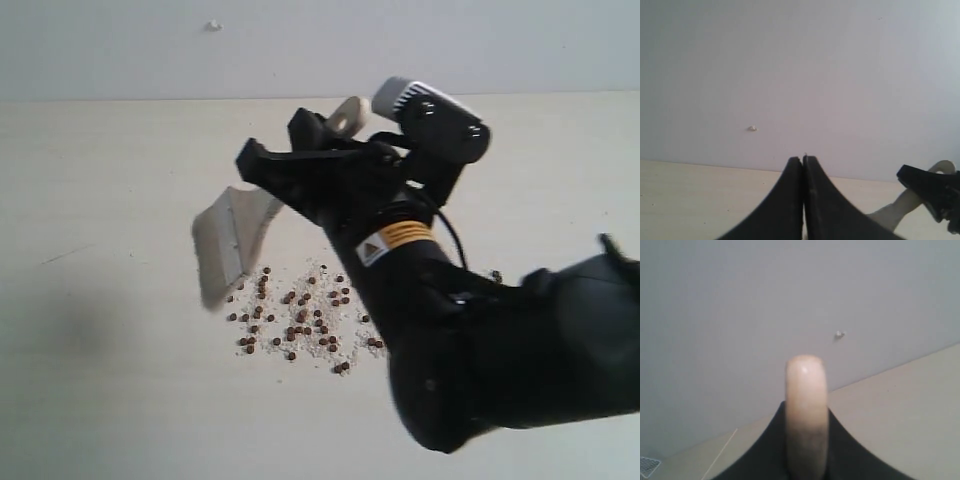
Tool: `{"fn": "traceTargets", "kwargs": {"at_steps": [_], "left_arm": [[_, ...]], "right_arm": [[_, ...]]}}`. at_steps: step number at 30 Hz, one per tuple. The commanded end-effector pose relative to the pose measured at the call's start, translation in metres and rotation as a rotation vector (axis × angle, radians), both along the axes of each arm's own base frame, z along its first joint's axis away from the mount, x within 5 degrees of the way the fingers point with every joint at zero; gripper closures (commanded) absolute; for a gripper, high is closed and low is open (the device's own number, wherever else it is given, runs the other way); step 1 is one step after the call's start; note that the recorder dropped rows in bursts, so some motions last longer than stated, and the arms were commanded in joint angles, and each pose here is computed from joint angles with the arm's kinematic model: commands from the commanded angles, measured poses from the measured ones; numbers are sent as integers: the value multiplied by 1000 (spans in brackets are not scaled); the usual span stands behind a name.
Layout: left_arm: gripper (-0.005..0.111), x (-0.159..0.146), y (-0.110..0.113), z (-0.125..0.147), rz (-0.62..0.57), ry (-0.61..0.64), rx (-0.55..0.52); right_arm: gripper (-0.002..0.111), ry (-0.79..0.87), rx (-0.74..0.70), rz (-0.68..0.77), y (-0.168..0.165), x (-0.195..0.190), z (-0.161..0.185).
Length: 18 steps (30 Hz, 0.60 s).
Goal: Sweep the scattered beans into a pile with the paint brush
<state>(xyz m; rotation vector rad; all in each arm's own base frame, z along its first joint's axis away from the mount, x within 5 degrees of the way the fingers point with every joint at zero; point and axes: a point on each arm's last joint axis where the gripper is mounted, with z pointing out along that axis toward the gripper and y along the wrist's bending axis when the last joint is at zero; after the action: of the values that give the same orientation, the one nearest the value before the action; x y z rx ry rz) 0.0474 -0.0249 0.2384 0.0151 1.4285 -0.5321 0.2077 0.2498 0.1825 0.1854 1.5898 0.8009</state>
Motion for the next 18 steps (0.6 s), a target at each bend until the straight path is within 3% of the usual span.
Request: {"fn": "traceTargets", "kwargs": {"at_steps": [1,11,15,18], "left_arm": [[107,0,0,-1,3,0,0],[107,0,0,-1,3,0,0],[107,0,0,-1,3,0,0],[107,0,0,-1,3,0,0]], "right_arm": [[108,-4,39,-30,33,13,-12],[108,108,95,-134,64,35,-50],[108,138,13,-179,62,37,-61],[108,133,-127,-191,60,37,-66]]}}
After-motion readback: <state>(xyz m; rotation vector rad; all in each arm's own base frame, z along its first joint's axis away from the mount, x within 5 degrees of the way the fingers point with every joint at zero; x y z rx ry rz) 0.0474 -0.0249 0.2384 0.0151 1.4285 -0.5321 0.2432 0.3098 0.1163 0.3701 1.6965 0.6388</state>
